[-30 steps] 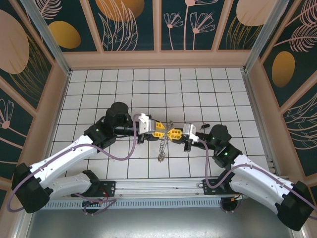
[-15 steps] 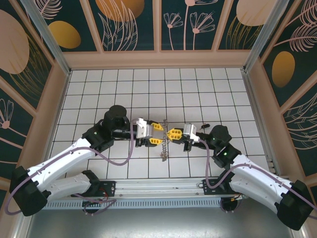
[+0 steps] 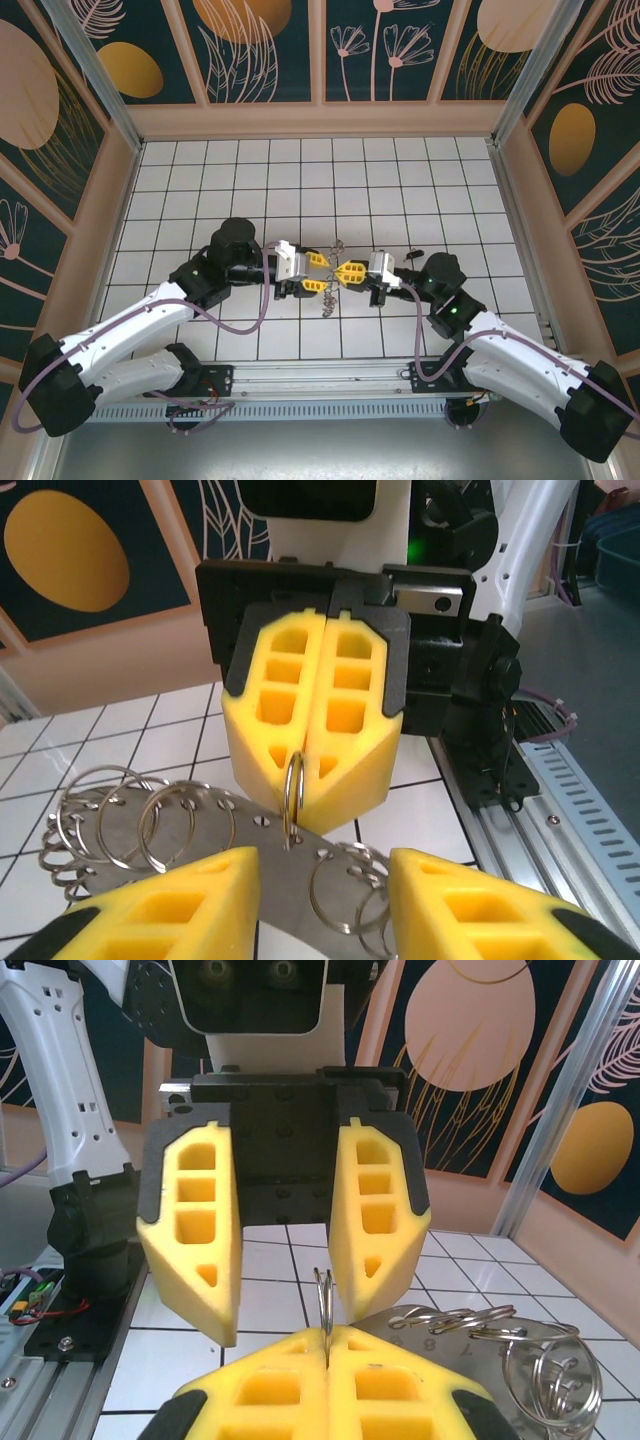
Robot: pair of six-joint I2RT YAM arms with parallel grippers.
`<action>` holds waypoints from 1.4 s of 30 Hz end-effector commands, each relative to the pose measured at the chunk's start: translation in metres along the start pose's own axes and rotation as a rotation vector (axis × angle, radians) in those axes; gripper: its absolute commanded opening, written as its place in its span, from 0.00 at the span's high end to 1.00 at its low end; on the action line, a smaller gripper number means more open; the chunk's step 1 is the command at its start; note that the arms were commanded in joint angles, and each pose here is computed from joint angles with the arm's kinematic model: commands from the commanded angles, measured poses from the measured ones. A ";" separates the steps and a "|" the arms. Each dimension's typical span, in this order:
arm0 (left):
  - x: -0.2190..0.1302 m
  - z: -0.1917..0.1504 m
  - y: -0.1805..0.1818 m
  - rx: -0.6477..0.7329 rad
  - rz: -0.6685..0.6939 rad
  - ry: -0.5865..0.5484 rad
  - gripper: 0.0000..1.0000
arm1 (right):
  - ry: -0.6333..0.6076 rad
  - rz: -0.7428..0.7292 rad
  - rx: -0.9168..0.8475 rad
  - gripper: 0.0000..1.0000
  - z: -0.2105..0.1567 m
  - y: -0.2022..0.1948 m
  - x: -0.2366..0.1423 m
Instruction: Put the keys on the keyring
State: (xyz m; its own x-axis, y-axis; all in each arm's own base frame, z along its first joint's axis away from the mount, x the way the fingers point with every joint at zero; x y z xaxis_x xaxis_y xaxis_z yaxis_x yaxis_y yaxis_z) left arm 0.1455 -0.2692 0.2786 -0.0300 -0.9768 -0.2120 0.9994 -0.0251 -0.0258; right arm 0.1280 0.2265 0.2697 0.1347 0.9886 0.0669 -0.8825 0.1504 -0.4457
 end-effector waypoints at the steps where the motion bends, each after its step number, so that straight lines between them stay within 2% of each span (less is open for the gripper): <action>1: 0.002 0.014 -0.005 0.023 -0.061 -0.050 0.66 | -0.054 -0.007 -0.071 1.00 0.020 -0.006 0.003; 7: 0.006 0.010 -0.004 -0.001 -0.083 -0.027 0.80 | -0.056 -0.003 -0.076 1.00 0.020 -0.005 0.005; 11: 0.007 0.011 -0.002 -0.001 -0.078 -0.033 0.83 | -0.057 0.009 -0.076 1.00 0.020 -0.004 0.008; 12: 0.008 0.012 -0.002 -0.001 -0.079 -0.035 0.86 | -0.055 0.013 -0.077 1.00 0.019 -0.003 0.009; 14: 0.008 0.013 0.000 -0.001 -0.071 -0.035 1.00 | -0.045 0.017 -0.074 1.00 0.017 -0.002 0.011; 18: 0.005 0.014 0.009 -0.007 0.019 0.012 1.00 | 0.034 0.023 -0.079 1.00 0.008 -0.002 0.011; 20: 0.001 0.013 0.012 0.003 0.066 0.061 1.00 | 0.137 0.032 -0.097 0.88 -0.003 -0.001 0.008; 26: -0.008 -0.003 0.018 0.023 0.146 0.232 1.00 | 0.342 0.063 -0.127 0.73 -0.015 0.000 -0.004; 31: -0.008 -0.015 0.021 0.044 0.151 0.331 1.00 | 0.366 0.076 -0.107 0.70 -0.015 -0.003 0.000; 32: -0.009 -0.006 0.023 0.063 0.155 0.325 1.00 | 0.367 0.075 -0.108 0.69 -0.014 -0.005 0.001; 37: -0.005 -0.010 0.026 0.061 0.143 0.367 1.00 | 0.369 0.105 -0.116 0.68 -0.010 -0.010 0.008; 42: -0.001 -0.013 0.025 0.056 0.117 0.363 1.00 | 0.360 0.140 -0.104 0.67 -0.016 -0.008 0.015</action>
State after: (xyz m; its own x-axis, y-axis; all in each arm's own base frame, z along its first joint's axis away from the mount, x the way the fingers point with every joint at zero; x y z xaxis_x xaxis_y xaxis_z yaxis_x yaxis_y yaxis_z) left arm 0.1731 -0.2625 0.2555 0.1086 -0.8207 -0.5609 0.9939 0.0994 0.0470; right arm 0.1476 0.2357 0.2541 0.2220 0.9209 -0.3205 -0.8632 0.0328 -0.5038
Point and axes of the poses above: each hand's point on the last joint's axis, 136 mm out from that joint toward the fingers, its own x axis out along the fingers, its own y axis along the line the jaws close on, z = x × y, the point moved 5 cm from there along -x, back along the fingers, and after that the axes turned 12 degrees about -x, right-handed, at the moved point
